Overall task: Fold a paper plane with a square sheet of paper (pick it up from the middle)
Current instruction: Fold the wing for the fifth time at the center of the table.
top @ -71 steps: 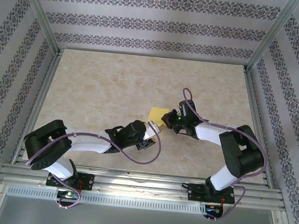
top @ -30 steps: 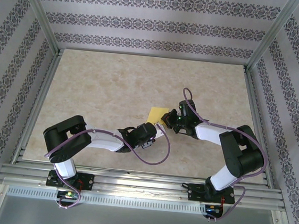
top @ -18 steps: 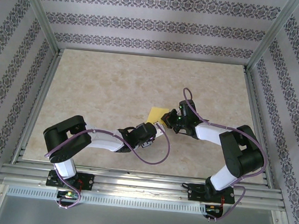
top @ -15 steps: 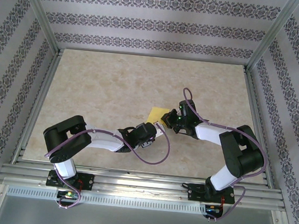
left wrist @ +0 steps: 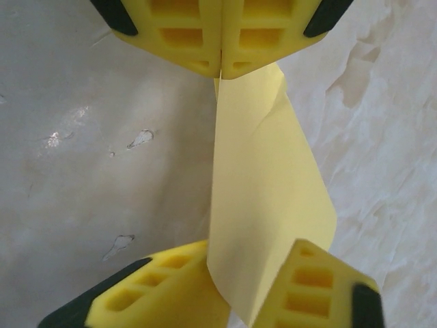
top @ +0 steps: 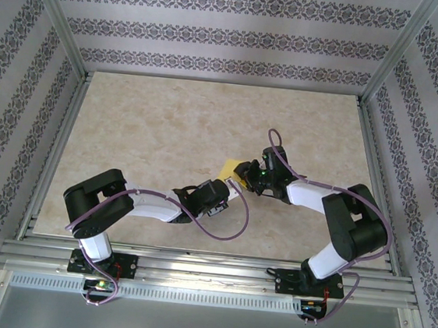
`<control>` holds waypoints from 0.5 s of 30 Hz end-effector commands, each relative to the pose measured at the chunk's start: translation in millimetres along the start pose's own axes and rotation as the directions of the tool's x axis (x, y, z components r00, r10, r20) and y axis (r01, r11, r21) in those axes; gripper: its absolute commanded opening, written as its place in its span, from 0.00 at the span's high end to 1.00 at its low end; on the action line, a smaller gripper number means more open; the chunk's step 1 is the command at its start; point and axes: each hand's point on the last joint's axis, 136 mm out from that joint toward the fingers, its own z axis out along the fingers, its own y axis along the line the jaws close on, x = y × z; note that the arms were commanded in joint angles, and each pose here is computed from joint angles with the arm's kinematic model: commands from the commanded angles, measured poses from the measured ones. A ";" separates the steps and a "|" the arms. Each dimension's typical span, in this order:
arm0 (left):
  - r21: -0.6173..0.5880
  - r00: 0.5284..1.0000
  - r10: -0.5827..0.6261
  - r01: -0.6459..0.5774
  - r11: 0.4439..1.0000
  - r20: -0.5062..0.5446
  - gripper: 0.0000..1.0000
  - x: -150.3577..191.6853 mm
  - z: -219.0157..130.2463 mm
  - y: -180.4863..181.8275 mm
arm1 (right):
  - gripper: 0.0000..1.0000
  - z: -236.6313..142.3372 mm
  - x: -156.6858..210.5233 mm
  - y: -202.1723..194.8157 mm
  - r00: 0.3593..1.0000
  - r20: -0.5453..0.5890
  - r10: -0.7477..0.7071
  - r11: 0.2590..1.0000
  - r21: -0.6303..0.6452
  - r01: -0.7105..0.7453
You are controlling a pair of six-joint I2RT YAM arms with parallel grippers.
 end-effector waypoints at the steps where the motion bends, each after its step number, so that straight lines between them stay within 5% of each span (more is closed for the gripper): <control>1: 0.025 0.998 -0.066 0.066 0.997 0.007 0.95 -4.4 2.6 -8.6 | 0.61 -19.1 -7.7 0.2 0.998 0.052 -0.036 0.999 0.008 0.036; 15: 0.053 0.974 -0.226 0.226 0.973 0.001 0.94 2.5 9.5 -11.9 | 0.53 -66.8 -23.2 -33.0 0.980 0.181 -0.082 0.992 0.107 0.063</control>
